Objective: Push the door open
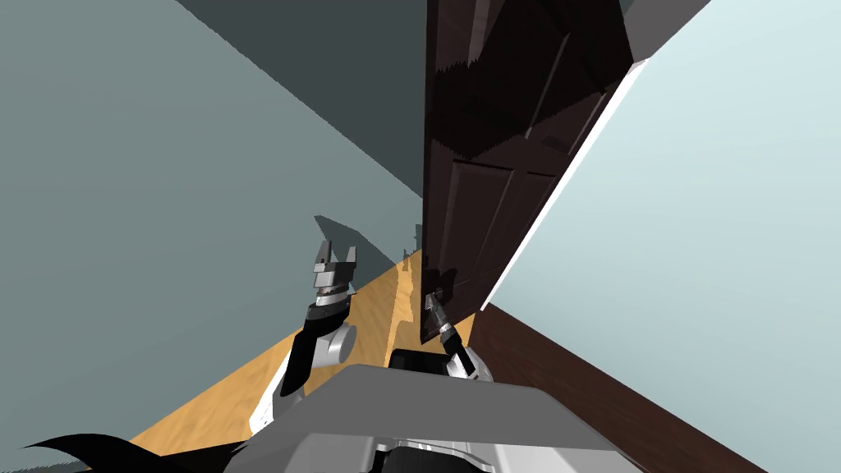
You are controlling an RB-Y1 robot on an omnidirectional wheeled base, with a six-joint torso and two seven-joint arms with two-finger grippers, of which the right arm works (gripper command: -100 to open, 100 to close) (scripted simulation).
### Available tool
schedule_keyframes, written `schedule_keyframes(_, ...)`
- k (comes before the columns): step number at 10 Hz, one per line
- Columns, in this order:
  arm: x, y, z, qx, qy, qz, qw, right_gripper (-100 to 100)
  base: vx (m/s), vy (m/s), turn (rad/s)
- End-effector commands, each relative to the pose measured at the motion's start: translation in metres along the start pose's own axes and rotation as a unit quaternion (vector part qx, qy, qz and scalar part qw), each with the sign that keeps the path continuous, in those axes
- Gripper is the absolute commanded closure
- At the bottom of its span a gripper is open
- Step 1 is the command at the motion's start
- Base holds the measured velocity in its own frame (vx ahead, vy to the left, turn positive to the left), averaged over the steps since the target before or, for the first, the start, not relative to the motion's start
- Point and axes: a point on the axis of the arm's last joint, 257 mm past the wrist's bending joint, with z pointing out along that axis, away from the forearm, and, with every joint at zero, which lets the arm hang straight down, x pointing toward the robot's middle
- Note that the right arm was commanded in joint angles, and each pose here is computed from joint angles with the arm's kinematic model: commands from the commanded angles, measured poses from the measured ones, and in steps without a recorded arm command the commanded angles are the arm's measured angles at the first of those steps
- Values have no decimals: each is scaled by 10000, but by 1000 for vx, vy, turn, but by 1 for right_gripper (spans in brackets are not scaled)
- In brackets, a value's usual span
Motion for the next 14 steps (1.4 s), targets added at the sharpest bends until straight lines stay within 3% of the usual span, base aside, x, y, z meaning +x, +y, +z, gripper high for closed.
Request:
schedule_keyframes(1, -1, -4, -3, 7, 1, 0, 10000, 100, -15, -8, -10)
schedule_keyframes(6, -1, -4, -3, 7, 1, 0, 10000, 100, -16, -10, 3)
schedule_keyframes(14, -601, -45, -38, 82, -620, -132, 9980, 100, 156, 121, -43)
